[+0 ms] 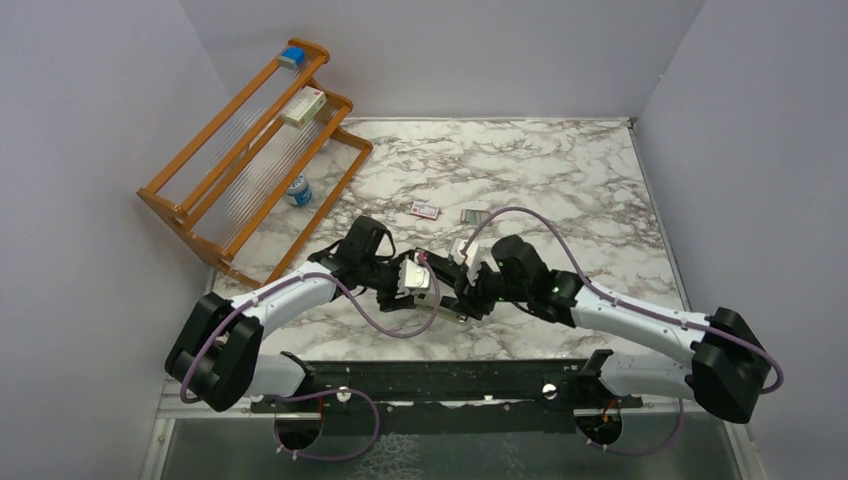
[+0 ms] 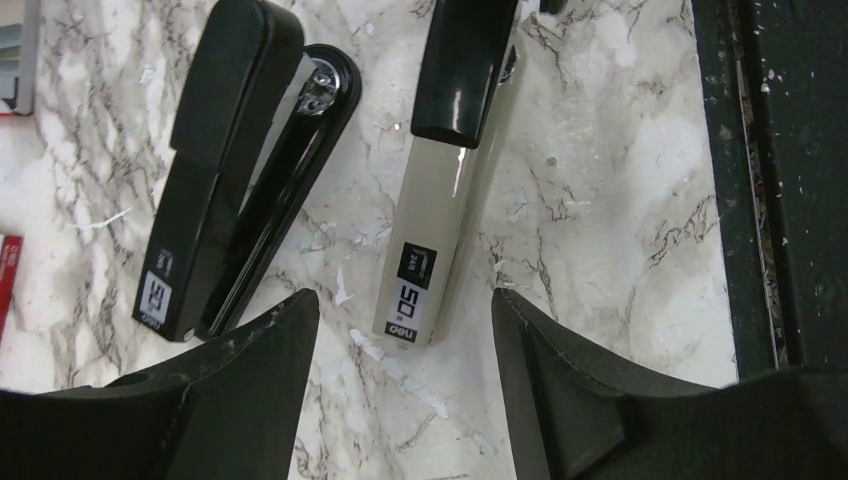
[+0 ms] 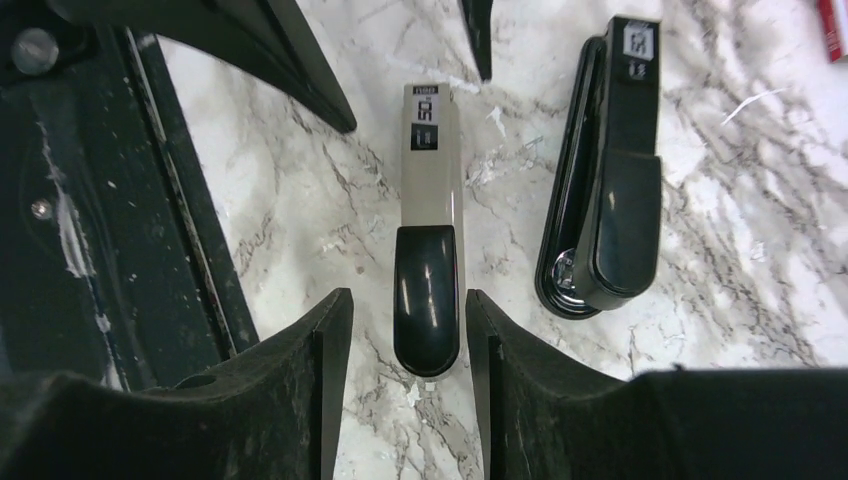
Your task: Load the staples into the stapler
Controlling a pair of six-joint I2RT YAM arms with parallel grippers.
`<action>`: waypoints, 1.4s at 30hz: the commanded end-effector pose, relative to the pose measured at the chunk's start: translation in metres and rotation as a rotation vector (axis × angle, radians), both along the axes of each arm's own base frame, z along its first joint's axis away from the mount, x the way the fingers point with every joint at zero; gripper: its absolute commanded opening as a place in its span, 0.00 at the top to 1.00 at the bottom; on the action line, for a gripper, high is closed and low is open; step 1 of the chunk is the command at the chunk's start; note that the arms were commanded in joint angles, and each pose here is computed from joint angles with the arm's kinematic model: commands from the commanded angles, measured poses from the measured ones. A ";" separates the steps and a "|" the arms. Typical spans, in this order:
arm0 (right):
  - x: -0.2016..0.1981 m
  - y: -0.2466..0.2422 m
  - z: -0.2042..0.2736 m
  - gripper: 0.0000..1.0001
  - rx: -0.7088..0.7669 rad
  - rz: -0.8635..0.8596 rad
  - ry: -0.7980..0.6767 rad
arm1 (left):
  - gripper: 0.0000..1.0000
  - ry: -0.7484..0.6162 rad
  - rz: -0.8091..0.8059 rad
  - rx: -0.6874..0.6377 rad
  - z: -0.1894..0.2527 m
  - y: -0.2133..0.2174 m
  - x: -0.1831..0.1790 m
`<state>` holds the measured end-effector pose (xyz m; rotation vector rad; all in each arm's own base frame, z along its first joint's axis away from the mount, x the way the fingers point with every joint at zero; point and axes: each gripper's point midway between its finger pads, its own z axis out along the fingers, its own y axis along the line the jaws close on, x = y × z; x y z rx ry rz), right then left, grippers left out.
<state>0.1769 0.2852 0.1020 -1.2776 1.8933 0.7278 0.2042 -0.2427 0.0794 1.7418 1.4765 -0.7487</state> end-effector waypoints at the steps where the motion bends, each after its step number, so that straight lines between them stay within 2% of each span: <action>1: 0.001 -0.001 0.030 0.50 0.112 -0.055 -0.042 | 0.33 -0.047 -0.112 -0.022 0.001 -0.018 -0.003; 4: 0.009 -0.010 0.046 0.49 0.179 -0.172 -0.061 | 0.34 -0.042 -0.138 -0.001 -0.007 -0.023 -0.006; 12: 0.011 -0.033 0.068 0.49 0.327 -0.369 -0.039 | 0.47 -0.008 -0.137 0.122 -0.040 -0.025 -0.005; 15: 0.014 -0.042 0.069 0.49 0.354 -0.453 -0.016 | 0.56 -0.008 -0.124 0.146 -0.043 -0.022 -0.004; 19: 0.024 -0.064 0.064 0.49 0.403 -0.683 0.058 | 0.68 -0.005 -0.099 0.161 -0.044 -0.018 -0.006; 23: 0.026 -0.080 0.059 0.48 0.523 -0.867 0.166 | 0.83 0.022 -0.070 0.157 -0.042 -0.017 -0.010; 25: 0.028 -0.086 0.055 0.45 0.600 -0.955 0.227 | 0.85 0.056 -0.052 0.150 -0.040 -0.019 -0.014; 29: 0.027 -0.090 0.046 0.37 0.688 -1.047 0.327 | 0.87 0.126 0.055 0.188 -0.041 -0.025 -0.019; 31: 0.027 -0.093 0.037 0.34 0.702 -1.114 0.388 | 0.98 0.130 0.186 0.221 -0.044 -0.032 -0.014; 32: 0.028 -0.096 0.034 0.34 0.709 -1.153 0.412 | 1.00 0.129 0.263 0.237 -0.045 -0.034 -0.009; 34: 0.028 -0.102 0.026 0.32 0.692 -1.210 0.430 | 1.00 0.160 0.347 0.250 -0.047 -0.041 -0.006; 37: 0.026 -0.108 0.017 0.28 0.668 -1.275 0.460 | 1.00 0.235 0.349 0.233 -0.043 -0.054 -0.016; 42: 0.020 -0.115 0.008 0.19 0.644 -1.341 0.517 | 1.00 0.359 0.529 0.149 -0.028 -0.078 -0.001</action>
